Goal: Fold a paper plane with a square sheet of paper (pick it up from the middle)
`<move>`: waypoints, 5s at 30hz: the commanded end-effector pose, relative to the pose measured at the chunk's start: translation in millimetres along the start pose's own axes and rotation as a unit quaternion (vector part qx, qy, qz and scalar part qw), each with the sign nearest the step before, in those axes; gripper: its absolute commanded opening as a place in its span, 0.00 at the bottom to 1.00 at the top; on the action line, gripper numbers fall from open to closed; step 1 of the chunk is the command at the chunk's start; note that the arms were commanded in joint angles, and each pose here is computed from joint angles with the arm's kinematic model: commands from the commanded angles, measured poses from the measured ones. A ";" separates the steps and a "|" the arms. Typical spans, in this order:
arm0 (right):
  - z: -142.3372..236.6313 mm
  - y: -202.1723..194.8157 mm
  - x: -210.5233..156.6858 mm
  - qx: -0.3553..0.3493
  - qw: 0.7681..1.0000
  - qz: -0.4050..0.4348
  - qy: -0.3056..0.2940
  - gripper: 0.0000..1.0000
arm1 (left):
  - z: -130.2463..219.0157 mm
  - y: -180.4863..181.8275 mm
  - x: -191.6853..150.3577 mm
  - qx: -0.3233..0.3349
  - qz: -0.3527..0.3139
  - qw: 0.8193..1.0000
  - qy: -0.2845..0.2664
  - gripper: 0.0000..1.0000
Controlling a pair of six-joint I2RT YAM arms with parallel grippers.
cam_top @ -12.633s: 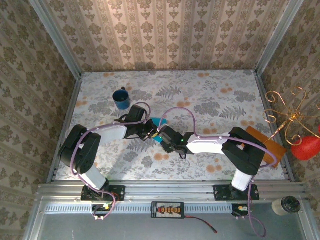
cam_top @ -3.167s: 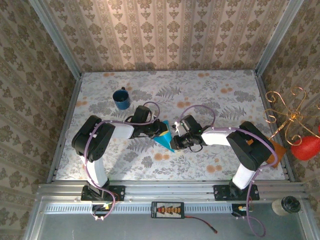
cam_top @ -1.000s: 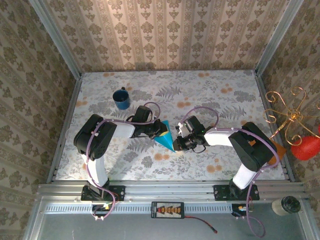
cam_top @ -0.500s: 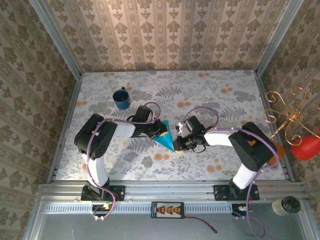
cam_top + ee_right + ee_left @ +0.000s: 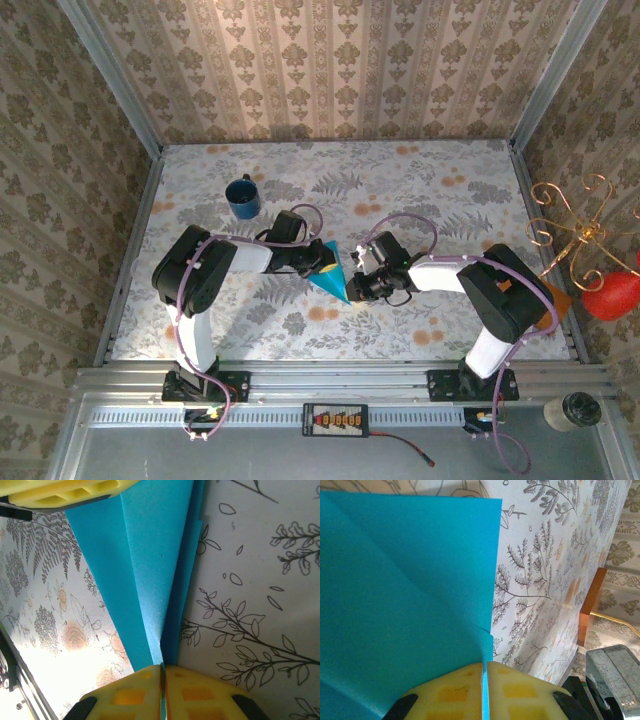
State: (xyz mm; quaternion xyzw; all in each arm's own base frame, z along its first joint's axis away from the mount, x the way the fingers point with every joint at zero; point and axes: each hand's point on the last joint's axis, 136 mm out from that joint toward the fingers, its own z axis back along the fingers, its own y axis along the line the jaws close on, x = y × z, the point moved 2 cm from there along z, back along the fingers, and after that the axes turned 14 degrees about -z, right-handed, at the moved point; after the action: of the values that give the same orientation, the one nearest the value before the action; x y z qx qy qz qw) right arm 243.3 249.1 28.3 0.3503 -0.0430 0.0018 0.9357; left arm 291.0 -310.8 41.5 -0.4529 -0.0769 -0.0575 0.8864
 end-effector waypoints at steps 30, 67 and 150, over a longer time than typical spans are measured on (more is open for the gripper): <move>16.9 -1.2 -17.2 -0.022 0.999 -0.025 0.032 0.15 | -5.6 54.1 -27.5 0.091 0.035 0.994 0.054 0.10; 1.6 26.1 28.0 -0.006 0.995 -0.099 -0.021 0.27 | -6.3 49.9 -26.0 0.084 0.034 0.994 0.053 0.10; -17.6 -31.7 10.5 -0.008 0.973 -0.230 0.016 0.16 | -4.5 34.8 -30.8 0.086 0.017 0.994 0.064 0.12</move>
State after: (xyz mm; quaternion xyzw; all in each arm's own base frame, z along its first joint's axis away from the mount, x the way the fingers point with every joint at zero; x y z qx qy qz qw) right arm 273.7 253.4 28.4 0.4065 0.0219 -0.1746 0.8965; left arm 276.3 -310.0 36.8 -0.4213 -0.0477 -0.0833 0.9018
